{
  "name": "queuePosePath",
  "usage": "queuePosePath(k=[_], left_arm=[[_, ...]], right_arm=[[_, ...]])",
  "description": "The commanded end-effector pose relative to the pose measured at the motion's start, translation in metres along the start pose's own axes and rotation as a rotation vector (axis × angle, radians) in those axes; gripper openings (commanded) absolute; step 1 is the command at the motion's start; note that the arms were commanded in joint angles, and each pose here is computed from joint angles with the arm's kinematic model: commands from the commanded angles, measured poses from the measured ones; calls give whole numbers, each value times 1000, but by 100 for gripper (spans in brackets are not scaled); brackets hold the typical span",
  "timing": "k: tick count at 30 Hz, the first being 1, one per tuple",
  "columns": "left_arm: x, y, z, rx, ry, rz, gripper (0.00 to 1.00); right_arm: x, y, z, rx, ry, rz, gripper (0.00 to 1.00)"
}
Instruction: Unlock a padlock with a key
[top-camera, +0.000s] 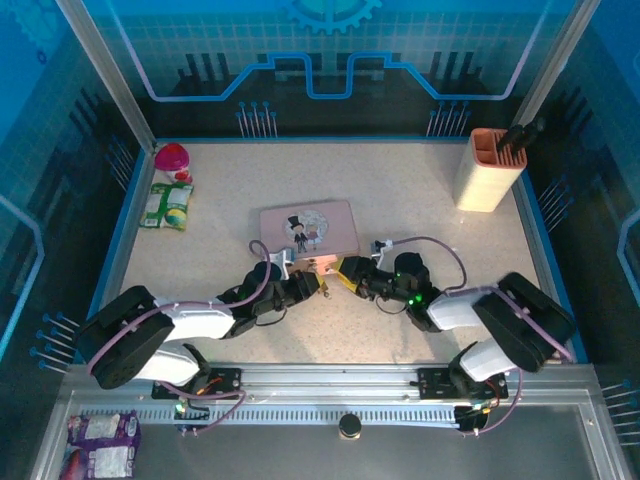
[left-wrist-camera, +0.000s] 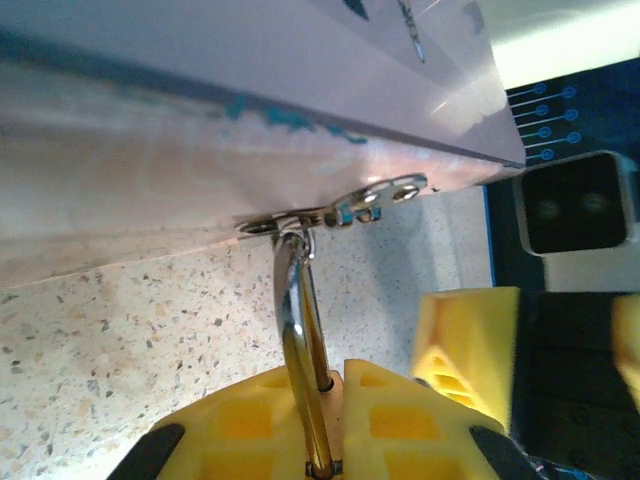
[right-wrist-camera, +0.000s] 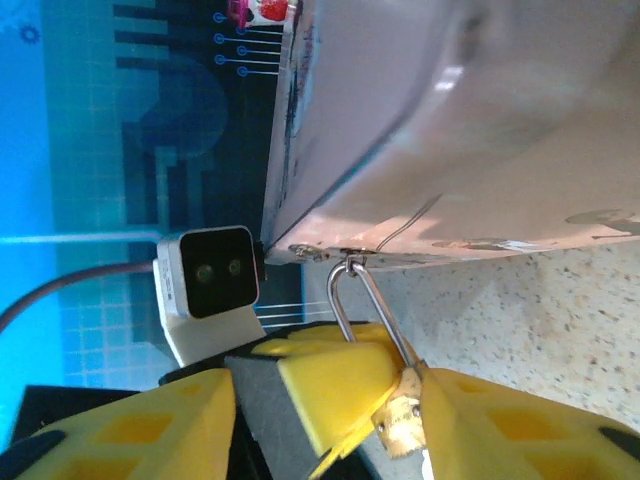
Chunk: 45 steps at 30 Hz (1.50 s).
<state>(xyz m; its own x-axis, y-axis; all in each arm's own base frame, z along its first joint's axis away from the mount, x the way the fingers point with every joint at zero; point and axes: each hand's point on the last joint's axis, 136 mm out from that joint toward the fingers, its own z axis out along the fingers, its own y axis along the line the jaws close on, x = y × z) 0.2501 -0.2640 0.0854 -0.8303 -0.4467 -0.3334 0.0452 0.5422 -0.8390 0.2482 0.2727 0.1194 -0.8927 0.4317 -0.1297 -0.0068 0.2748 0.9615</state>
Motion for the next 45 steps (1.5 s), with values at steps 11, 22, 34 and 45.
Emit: queuePosePath(k=[11,22,34,45], left_arm=[[-29,-46,-1,53,-75,0,0],[-34,-58,-1,81,-82,-22,0],[-32,-62,-1,105,-67,-36,0],[-30,-63,-1,118,-60,-50,0]], right_arm=[[8,-5,-65,463,-83,-891,50],[43,3,-36,441,-113,-1455,48],[44,-4,-9,487,-166,-1558,47],[42,-11,7,525,-172,-1577,41]])
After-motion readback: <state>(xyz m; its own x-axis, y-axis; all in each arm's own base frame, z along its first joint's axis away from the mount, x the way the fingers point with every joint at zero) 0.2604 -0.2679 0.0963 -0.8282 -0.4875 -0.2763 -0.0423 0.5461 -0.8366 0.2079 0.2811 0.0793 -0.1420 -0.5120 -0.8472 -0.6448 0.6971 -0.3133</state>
